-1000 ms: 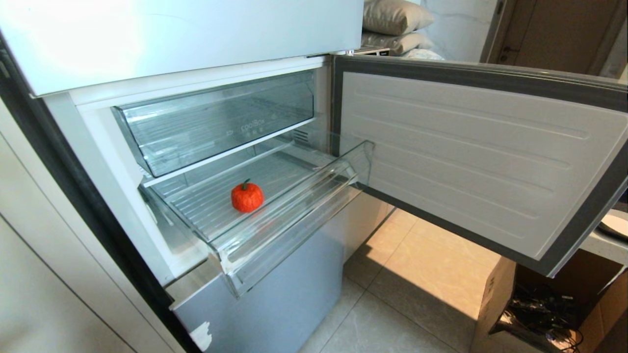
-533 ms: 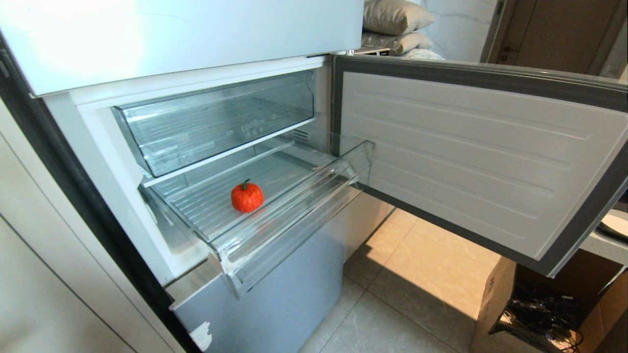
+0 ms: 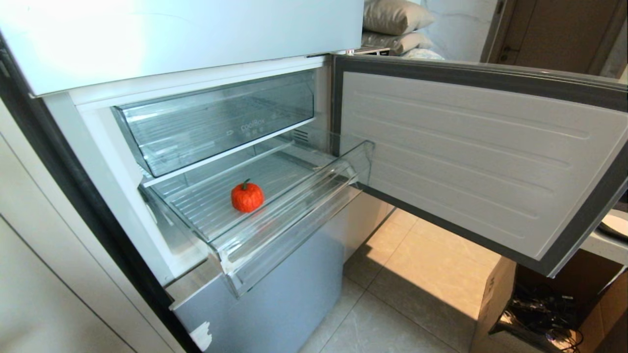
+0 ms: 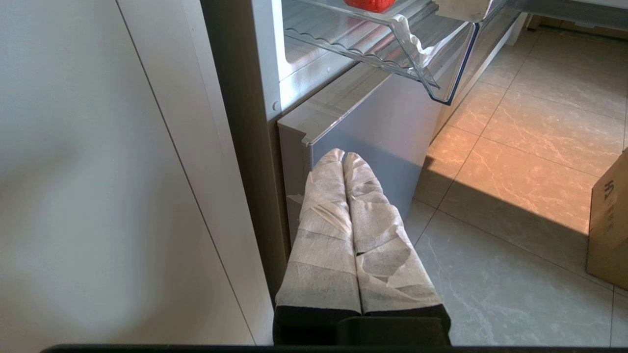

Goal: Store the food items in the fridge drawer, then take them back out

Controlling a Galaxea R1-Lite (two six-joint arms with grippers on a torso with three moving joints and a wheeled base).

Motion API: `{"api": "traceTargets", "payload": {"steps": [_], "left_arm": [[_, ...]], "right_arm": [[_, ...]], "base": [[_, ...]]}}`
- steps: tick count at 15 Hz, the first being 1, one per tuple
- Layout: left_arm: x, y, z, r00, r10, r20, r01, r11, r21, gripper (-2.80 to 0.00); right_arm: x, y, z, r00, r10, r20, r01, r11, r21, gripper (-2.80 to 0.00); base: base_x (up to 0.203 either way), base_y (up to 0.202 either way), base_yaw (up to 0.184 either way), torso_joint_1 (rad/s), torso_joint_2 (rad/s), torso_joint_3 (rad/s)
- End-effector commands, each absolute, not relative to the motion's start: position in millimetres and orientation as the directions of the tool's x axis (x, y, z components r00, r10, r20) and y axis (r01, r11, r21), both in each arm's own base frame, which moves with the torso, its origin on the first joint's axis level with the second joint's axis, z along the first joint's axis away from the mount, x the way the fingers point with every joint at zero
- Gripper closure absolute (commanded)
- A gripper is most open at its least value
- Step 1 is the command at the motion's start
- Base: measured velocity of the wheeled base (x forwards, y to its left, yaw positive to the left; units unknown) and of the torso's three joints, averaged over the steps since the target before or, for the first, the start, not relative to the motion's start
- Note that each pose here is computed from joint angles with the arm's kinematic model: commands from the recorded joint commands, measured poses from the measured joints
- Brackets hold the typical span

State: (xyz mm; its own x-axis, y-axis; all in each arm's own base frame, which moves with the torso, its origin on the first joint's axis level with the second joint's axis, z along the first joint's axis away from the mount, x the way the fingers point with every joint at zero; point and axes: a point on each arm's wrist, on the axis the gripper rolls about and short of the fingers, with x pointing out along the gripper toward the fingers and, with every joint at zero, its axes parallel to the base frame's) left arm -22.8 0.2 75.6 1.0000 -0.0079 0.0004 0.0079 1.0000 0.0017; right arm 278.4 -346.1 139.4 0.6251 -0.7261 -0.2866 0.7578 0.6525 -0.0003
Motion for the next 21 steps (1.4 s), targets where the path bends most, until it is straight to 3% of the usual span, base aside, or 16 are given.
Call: {"api": "traceTargets", "payload": {"steps": [1, 20, 21], "left_arm": [[-22.7, 0.2, 75.7, 1.000, -0.008, 0.000, 0.008, 1.000, 0.002, 0.00], [-22.8, 0.2, 75.6, 1.000, -0.008, 0.002, 0.008, 1.000, 0.002, 0.00], [-22.8, 0.2, 75.6, 1.000, -0.008, 0.002, 0.008, 1.000, 0.002, 0.00]], "right_arm": [[270.8, -343.6, 149.6, 0.621, -0.736, -0.269, 0.765, 0.644, 0.004, -2.80], [276.5, -352.0, 127.9, 0.612, -0.730, -0.303, 0.770, 0.637, 0.021, -2.80], [276.0, -352.5, 128.1, 0.612, -0.731, -0.302, 0.771, 0.636, 0.021, 0.00]], "base": [[0.000, 0.000, 0.000, 0.000, 0.00, 0.000], [0.000, 0.000, 0.000, 0.000, 0.00, 0.000], [0.000, 0.000, 0.000, 0.000, 0.00, 0.000]]}}
